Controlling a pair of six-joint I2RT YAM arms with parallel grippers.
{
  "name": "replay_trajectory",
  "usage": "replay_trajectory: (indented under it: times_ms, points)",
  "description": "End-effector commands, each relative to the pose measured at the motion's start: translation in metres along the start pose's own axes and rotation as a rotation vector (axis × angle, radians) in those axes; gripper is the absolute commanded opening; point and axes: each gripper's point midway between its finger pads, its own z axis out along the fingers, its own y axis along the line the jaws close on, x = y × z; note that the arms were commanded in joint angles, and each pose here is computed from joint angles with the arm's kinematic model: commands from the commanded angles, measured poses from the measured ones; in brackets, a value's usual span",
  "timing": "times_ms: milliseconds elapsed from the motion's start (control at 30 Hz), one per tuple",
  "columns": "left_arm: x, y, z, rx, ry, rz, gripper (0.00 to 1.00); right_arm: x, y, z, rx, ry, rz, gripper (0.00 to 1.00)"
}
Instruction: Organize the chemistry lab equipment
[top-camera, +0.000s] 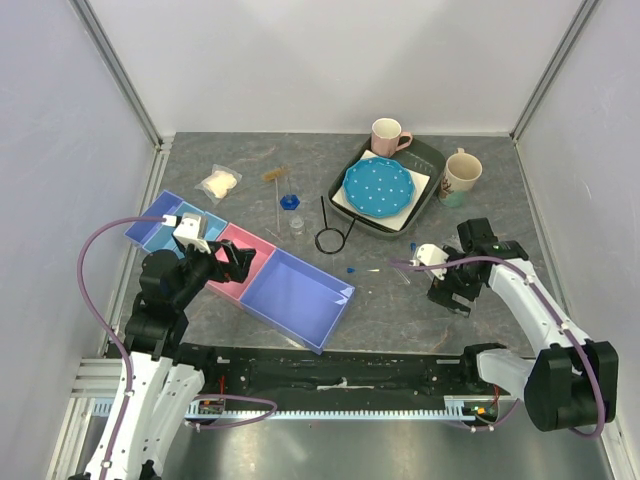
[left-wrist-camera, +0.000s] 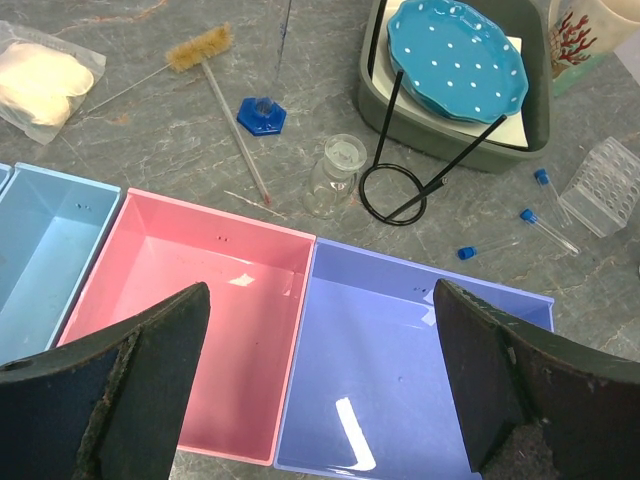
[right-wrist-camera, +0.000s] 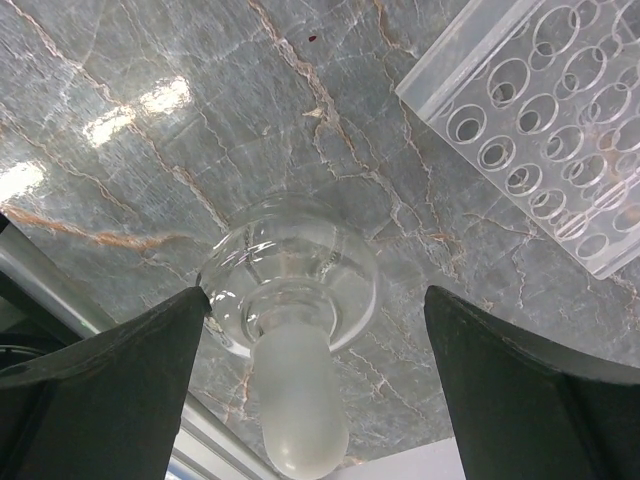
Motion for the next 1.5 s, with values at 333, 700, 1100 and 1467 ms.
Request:
replay_trajectory:
  times_ms: [333, 700, 1100, 1467]
  points:
    - [-0.004, -0.006, 0.0, 0.032, -0.015, 0.004, 0.99, 0.009, 0.007, 0.021, -0.051, 0.034, -0.031, 0.98]
    - [-0.004, -0.006, 0.0, 0.032, -0.017, 0.005, 0.99, 0.024, 0.001, 0.034, -0.03, 0.108, -0.025, 0.98]
    - [-0.004, -0.006, 0.0, 0.03, -0.014, 0.004, 0.99, 0.013, 0.001, 0.032, -0.059, 0.067, -0.016, 0.74]
    - [-0.004, -0.005, 0.0, 0.027, -0.015, 0.003, 0.99, -0.026, -0.015, 0.002, -0.04, -0.057, -0.012, 0.54]
